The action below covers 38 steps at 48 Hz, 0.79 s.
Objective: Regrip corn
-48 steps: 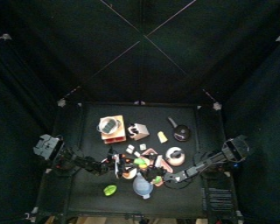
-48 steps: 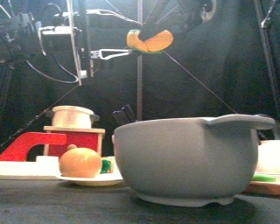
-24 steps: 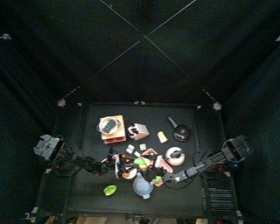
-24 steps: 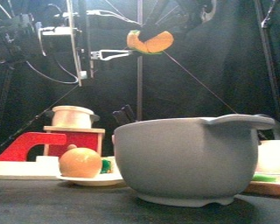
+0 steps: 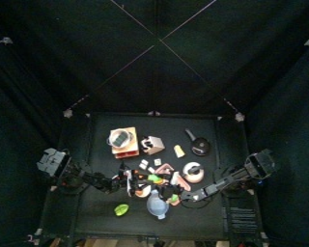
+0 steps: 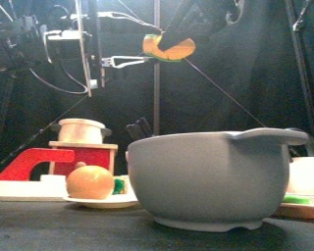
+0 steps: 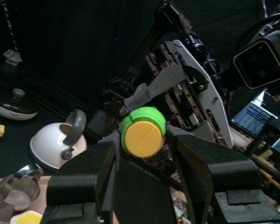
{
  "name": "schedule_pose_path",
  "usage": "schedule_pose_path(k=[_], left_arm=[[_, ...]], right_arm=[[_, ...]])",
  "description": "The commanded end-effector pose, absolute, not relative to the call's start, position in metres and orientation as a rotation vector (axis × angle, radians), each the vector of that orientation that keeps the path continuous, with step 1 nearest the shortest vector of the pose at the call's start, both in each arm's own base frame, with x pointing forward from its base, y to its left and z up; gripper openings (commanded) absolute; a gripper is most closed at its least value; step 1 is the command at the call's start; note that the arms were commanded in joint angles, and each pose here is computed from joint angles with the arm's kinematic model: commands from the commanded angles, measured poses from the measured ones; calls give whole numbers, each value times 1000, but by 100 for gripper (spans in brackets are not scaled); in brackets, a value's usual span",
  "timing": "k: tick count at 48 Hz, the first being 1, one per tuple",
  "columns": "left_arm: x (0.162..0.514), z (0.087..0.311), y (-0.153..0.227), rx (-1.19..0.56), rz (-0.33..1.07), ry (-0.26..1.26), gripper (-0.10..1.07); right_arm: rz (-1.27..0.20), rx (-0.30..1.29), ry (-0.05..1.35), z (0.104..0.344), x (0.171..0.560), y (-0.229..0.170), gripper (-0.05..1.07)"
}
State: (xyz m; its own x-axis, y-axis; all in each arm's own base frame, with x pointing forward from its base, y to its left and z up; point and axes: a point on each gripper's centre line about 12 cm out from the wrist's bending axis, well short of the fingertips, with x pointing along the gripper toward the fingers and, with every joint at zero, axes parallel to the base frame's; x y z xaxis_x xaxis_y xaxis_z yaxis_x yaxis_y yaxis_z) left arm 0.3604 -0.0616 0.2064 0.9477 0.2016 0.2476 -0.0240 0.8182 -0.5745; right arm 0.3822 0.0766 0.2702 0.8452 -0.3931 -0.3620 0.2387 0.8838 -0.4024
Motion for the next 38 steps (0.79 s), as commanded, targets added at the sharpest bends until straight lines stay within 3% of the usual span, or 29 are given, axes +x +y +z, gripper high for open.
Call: schedule_pose_path(k=[1,9,19,38], left_arm=[[363,213,-63,-607,115,-329,73],[362,210,-63,-577,97,-317,80],[359,208,-62,-548,69,-309,104],[356,206,-56,-533,84,-312,104]], right_arm=[[-340,-331,417,284,384,77,71],[-332,-312,427,282,384,79,71],[-331,-270,454,278,382,80,71],[-333,-233,467,277,382,78,71]])
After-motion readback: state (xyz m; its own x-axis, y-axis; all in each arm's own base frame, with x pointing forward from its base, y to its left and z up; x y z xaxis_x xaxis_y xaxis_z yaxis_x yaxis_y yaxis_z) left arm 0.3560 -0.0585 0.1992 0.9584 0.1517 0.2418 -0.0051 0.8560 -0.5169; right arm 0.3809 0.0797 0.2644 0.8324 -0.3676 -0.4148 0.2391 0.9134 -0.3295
